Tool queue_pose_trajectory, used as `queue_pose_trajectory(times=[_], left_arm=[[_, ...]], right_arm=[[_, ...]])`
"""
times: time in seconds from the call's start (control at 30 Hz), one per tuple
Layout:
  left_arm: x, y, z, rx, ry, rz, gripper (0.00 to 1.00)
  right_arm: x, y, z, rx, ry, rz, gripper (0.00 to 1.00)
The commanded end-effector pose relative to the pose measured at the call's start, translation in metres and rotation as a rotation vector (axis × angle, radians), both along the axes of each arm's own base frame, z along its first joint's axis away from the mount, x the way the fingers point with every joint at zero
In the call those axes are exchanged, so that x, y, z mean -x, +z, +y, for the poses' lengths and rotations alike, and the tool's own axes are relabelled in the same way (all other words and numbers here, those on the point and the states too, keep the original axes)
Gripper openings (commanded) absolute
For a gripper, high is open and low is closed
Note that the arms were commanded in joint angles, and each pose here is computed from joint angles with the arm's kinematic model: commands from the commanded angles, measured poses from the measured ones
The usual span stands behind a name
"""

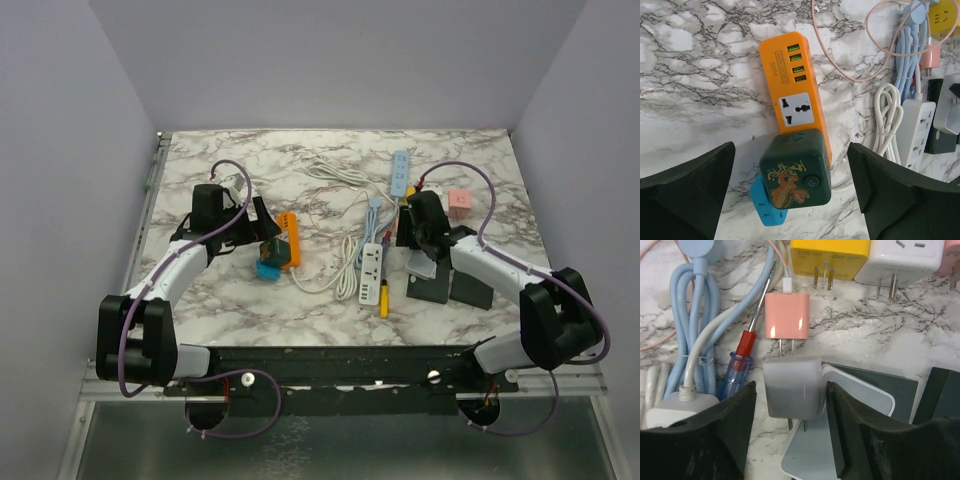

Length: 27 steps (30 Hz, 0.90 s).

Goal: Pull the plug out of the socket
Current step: Place the plug at the center of the board, then remove the plug from the socket.

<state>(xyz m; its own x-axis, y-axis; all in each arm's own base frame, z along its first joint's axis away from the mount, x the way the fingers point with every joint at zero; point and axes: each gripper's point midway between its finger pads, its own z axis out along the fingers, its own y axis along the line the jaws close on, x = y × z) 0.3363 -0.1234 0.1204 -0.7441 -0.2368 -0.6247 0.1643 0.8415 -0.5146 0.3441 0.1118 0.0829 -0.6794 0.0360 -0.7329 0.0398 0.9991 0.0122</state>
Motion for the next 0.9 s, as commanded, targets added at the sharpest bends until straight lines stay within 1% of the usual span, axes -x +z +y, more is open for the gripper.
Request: queue_pose_trajectory(times=[0.0,0.03,0.1,0.2,0.3,0.5,0.63,0.77,0.87], left_arm=[[0.013,-0.01,0.001,-0.002,-0.011,0.035,0.99],[0.013,-0.009,0.002,-0.007,-0.007,0.03,0.99],[0.013,-0.007,0.005,-0.019,0.005,0.019,0.99],[0.015,-0.008,0.007,-0.025,0.016,0.022,0.99],[0.02,-0.019,0.002,0.003,0.001,0.073,0.99],[0.033,-0.03,-0.014,0.072,-0.084,0.143,0.99],[0.036,-0.024,-0.027,0.104,-0.134,0.122,0.99],[0.038,-0.014,-0.046,0.148,-0.203,0.087,0.99],[0.045,-0.012,-0.062,0.172,-0.263,0.088,0.99]], right_arm=[[-0.008,0.004,0.007,-0.032,0.014,0.001,0.69],[-0.009,0.005,0.008,-0.035,0.017,-0.001,0.74],[-0.01,0.007,0.009,-0.039,0.022,-0.006,0.81],[-0.011,0.015,0.012,-0.049,0.038,-0.023,0.85],[-0.01,0.024,0.014,-0.06,0.058,-0.042,0.86],[-0.002,0.039,0.02,-0.096,0.112,-0.06,0.86],[0.006,0.055,0.042,-0.183,0.238,-0.1,0.84],[0.022,0.072,0.078,-0.302,0.42,-0.152,0.83],[0.032,0.079,0.092,-0.343,0.483,-0.181,0.83]])
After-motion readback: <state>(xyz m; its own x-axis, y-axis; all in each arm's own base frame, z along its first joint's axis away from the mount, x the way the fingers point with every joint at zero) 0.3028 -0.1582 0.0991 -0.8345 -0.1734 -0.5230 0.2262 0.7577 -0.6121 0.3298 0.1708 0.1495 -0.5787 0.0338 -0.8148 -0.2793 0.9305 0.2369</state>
